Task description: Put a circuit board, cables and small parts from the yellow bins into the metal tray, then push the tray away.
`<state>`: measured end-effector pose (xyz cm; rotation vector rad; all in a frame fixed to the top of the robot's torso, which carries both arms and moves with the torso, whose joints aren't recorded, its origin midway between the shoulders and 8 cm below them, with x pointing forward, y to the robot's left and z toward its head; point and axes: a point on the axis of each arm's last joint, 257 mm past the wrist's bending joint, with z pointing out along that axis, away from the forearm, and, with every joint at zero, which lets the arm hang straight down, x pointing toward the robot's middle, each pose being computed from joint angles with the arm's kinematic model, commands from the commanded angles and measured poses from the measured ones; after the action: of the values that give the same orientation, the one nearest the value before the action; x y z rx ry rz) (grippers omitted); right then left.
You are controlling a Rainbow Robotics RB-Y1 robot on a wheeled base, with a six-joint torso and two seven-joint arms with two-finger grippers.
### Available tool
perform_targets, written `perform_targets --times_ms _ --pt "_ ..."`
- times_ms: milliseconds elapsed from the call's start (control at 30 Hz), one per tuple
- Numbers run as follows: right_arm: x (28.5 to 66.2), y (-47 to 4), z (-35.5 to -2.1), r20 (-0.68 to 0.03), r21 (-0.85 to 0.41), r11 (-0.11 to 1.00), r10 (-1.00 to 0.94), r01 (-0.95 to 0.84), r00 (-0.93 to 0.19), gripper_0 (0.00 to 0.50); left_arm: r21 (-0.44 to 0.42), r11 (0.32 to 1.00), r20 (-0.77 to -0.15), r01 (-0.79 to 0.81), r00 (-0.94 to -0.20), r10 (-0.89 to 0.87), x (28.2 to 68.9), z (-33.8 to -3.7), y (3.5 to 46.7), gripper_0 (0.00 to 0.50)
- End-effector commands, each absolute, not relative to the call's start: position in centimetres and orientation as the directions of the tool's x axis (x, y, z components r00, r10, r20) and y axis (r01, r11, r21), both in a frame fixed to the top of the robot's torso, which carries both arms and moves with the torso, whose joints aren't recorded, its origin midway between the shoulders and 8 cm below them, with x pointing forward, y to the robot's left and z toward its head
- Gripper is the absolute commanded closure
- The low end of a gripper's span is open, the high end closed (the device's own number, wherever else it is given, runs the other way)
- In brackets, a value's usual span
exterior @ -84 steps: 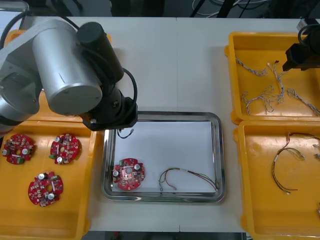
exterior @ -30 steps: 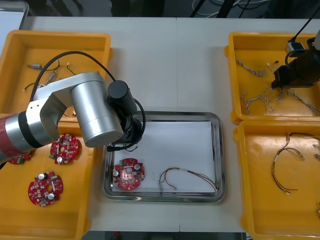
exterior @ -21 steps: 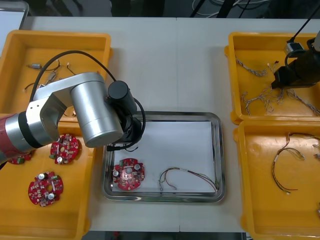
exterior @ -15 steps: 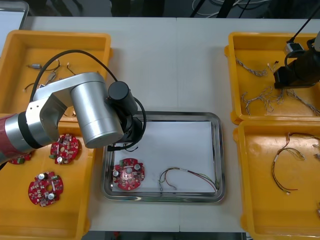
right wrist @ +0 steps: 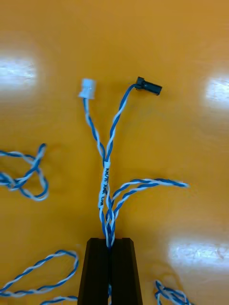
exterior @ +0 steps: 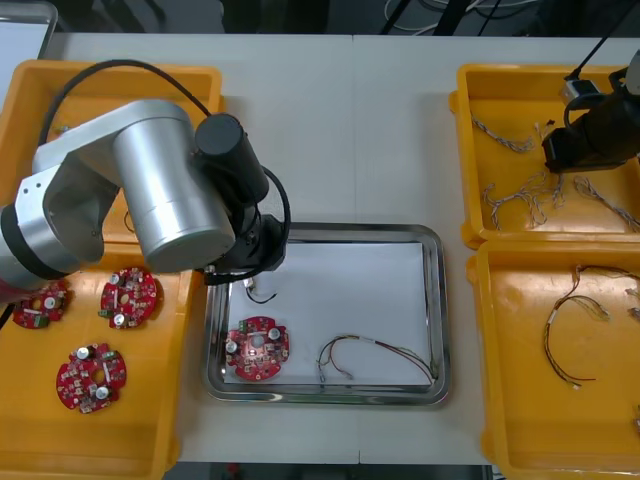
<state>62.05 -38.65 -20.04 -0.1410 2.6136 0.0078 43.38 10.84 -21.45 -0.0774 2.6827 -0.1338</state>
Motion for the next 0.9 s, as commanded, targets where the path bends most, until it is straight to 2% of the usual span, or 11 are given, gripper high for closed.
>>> perform_targets --times_ms 33,300,600,900 --pt "61.8 -39.4 -17.4 -0.514 -0.028 0.993 -0.112 -0.114 -0.85 0.5 -0.187 0.98 -0.425 -0.07 -0.894 -0.145 42.4 -18.5 10.0 0.0" --pt "60.8 -39.6 -13.1 -0.512 -0.048 0.989 -0.146 -0.141 -0.847 0.5 -0.207 0.976 -0.408 -0.072 -0.9 -0.153 42.4 -14.7 11.3 0.0" --pt "58.3 -38.2 -8.5 -0.481 -0.096 0.973 -0.228 -0.208 -0.846 0.5 -0.238 0.965 -0.402 -0.113 -0.893 -0.204 43.4 -12.7 13.1 0.0" --pt "55.1 -36.5 -5.4 -0.427 -0.146 0.95 -0.311 -0.275 -0.849 0.5 -0.195 0.979 -0.391 -0.061 -0.91 -0.134 45.1 -11.5 15.6 0.0"
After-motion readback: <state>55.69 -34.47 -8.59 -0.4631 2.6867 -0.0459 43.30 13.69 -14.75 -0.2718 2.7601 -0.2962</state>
